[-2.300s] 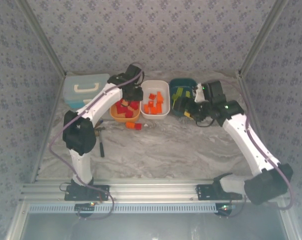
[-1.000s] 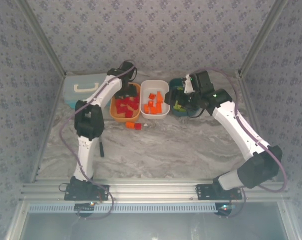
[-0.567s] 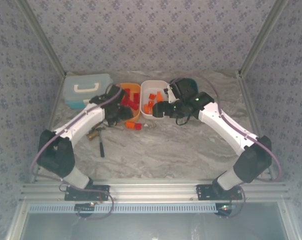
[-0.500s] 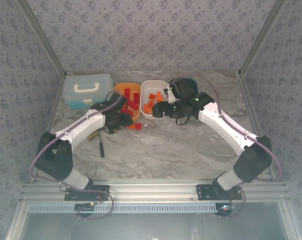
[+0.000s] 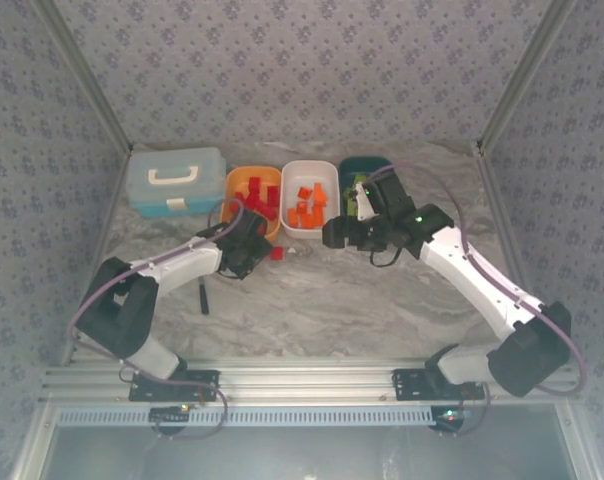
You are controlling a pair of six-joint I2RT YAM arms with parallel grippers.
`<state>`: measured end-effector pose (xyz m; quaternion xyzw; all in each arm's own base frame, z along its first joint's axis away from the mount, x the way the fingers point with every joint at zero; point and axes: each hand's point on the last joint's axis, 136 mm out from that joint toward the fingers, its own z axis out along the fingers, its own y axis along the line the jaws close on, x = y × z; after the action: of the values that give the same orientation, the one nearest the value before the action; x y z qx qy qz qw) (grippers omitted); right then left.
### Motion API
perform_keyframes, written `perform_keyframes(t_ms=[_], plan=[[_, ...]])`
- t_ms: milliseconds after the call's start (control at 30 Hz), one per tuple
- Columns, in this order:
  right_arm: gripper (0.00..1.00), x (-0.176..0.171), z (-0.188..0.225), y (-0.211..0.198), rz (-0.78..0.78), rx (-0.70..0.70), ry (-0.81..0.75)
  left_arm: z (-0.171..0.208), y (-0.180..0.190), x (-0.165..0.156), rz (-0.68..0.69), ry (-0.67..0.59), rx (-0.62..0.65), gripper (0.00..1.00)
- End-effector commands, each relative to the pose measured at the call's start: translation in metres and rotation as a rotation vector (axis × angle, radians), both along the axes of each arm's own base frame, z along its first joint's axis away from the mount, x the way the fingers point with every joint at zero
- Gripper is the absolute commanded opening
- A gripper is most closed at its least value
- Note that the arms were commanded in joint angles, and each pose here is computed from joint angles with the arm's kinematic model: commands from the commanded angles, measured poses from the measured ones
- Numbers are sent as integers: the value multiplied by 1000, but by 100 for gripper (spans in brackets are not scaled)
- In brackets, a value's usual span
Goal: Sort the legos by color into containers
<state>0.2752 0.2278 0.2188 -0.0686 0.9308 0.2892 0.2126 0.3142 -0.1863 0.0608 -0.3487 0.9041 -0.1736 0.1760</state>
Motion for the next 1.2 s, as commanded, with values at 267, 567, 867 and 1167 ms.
perform_keyframes(t_ms=[267, 567, 867, 1167], plan=[[80, -8, 2, -20, -37, 31, 14, -11, 6, 31, 96, 14, -5, 66], [80, -7, -1, -20, -49, 36, 29, -5, 1, 43, 85, 5, -17, 67], [79, -7, -1, -23, -62, 31, 27, -29, 1, 32, 116, 140, 31, 47], [80, -7, 0, -24, -73, 39, 20, -35, -2, 17, 122, 188, 52, 41]])
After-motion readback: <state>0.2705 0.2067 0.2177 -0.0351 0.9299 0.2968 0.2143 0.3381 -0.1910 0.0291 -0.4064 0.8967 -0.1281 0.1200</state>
